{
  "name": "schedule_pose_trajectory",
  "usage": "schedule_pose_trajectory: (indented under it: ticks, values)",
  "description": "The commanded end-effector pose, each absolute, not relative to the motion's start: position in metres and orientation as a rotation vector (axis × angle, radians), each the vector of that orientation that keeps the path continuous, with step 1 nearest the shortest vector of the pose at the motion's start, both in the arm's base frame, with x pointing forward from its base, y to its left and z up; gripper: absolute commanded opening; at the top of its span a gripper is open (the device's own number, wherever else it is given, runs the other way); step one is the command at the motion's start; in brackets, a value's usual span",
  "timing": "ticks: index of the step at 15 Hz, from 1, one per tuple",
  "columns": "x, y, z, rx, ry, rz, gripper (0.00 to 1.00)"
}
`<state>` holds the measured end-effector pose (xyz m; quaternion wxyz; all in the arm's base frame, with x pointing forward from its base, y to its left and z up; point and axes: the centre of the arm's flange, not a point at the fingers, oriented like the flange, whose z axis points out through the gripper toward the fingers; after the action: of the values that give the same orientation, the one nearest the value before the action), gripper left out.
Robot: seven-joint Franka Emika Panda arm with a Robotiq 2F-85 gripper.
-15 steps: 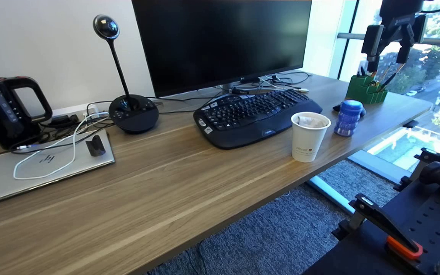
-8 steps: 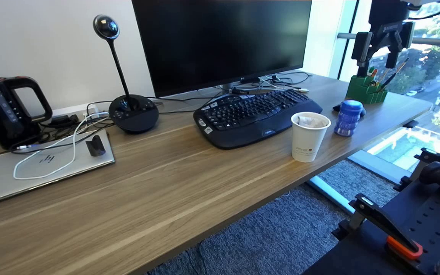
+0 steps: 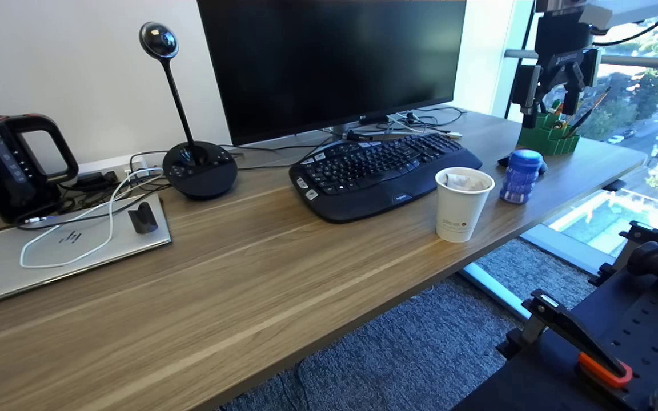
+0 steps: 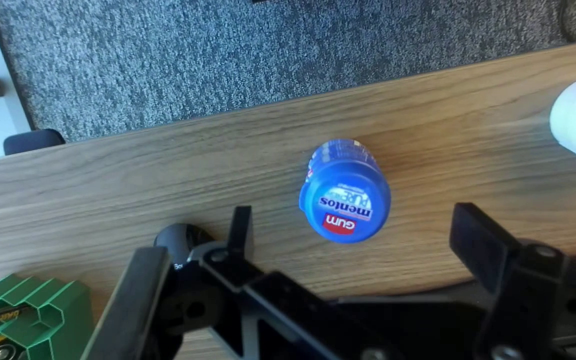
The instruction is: Move the bottle to the left
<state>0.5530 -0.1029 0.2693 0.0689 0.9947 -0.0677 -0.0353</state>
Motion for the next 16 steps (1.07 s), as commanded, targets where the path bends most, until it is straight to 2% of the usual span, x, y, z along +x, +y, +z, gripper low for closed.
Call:
schedule_pose_trajectory:
  ticks: [1,10,16]
  values:
    - [0.566,-0.106,0.262,2.989,-0.177,-0.105,1.00]
    - [0.584,-0.131,0.237,2.984,-0.180,-0.171,1.00]
    - [0.575,-0.131,0.214,2.982,-0.175,-0.211,1.00]
